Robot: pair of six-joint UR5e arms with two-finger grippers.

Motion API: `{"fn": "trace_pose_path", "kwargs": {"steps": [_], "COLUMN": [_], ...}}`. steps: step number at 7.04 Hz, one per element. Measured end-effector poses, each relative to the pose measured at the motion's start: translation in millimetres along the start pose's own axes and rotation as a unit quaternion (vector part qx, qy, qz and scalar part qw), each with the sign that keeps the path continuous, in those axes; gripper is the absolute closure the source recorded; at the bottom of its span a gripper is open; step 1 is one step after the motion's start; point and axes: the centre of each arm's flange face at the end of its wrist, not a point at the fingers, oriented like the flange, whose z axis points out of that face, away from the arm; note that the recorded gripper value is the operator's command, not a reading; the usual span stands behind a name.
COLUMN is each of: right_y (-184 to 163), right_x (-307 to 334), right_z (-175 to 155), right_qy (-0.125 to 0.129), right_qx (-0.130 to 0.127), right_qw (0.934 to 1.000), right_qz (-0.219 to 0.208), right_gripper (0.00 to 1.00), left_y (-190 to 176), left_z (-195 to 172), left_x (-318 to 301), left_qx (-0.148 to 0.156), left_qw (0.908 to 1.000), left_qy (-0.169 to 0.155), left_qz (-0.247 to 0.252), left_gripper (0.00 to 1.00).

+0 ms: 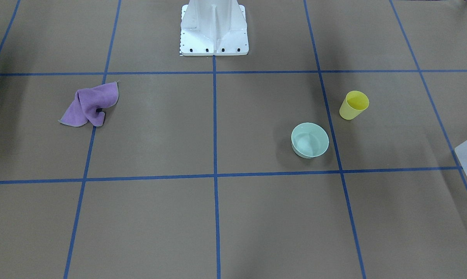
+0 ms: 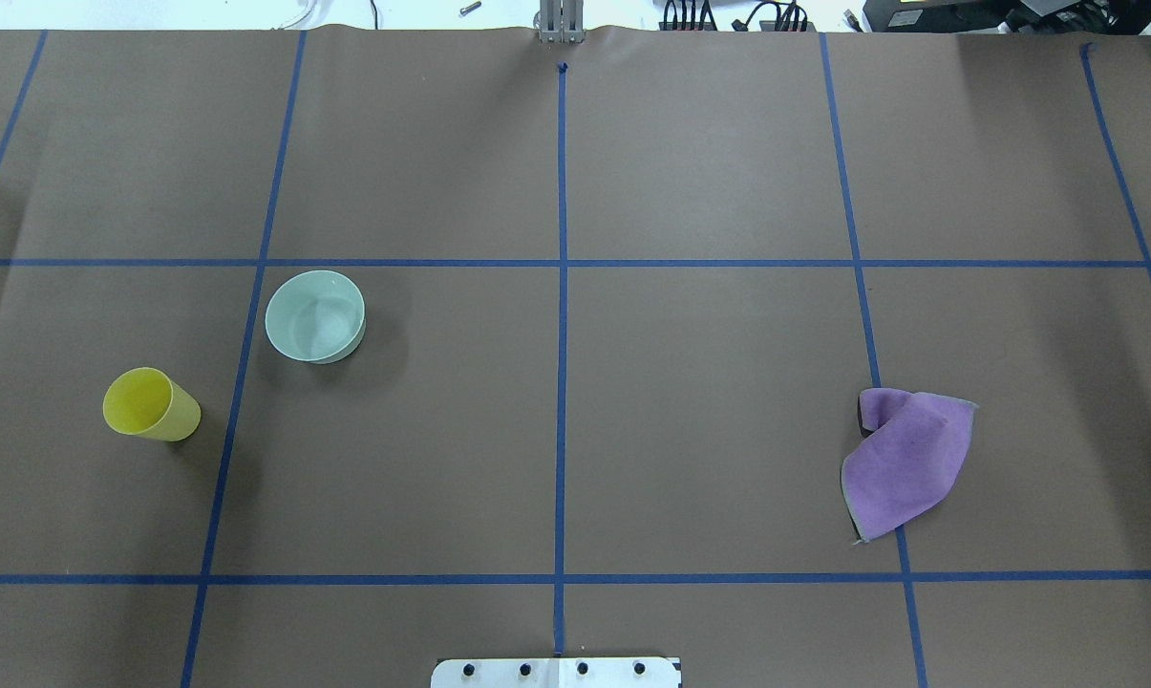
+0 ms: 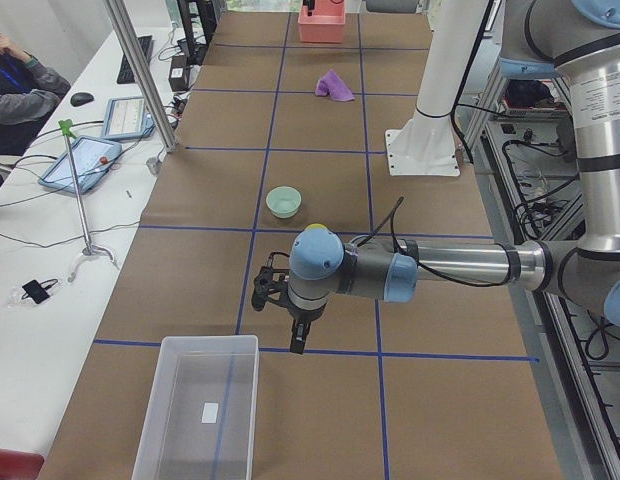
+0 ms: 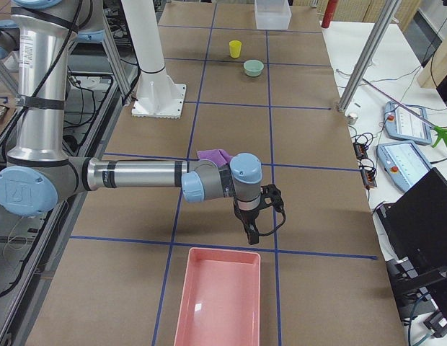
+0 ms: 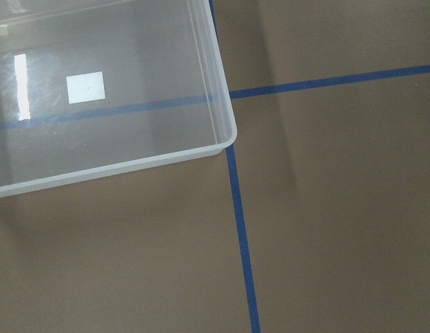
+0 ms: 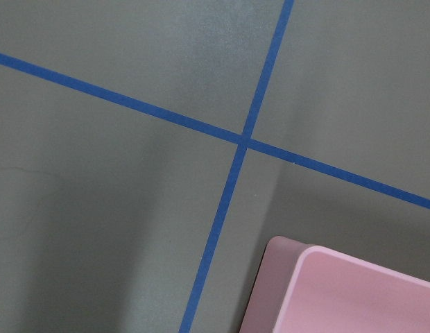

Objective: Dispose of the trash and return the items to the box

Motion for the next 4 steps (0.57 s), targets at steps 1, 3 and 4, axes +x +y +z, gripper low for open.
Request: {"fn": "trace_pose_path", "kwargs": {"steps": [1, 3, 4], "right_y": [-0.7, -1.7, -2.3], "right_x": [-0.5, -1.7, -2.6], "right_z": [-0.4, -0.6, -0.5], "right_qy": [0.000, -0.001, -0.002], "right_qx": [0.001, 0.001, 0.001], "right_qw": [1.0000, 1.0000, 1.0000], "right_qz": [-0.001, -0.001, -0.002], "right_gripper": [0.00, 0.00, 0.00], "left_y": [0.0, -1.0, -3.1], "left_z": [-0.3, -2.4, -4.3], "left_x": [0.3, 2.4, 4.4], "left_qx": [0.000, 0.003, 0.006], "left_qw": [1.0000, 1.0000, 1.0000], "left_qy": [0.000, 0.000, 0.001], "left_qz": [0.001, 0.004, 0.007], "left_gripper": [0.01, 0.01, 0.01]}}
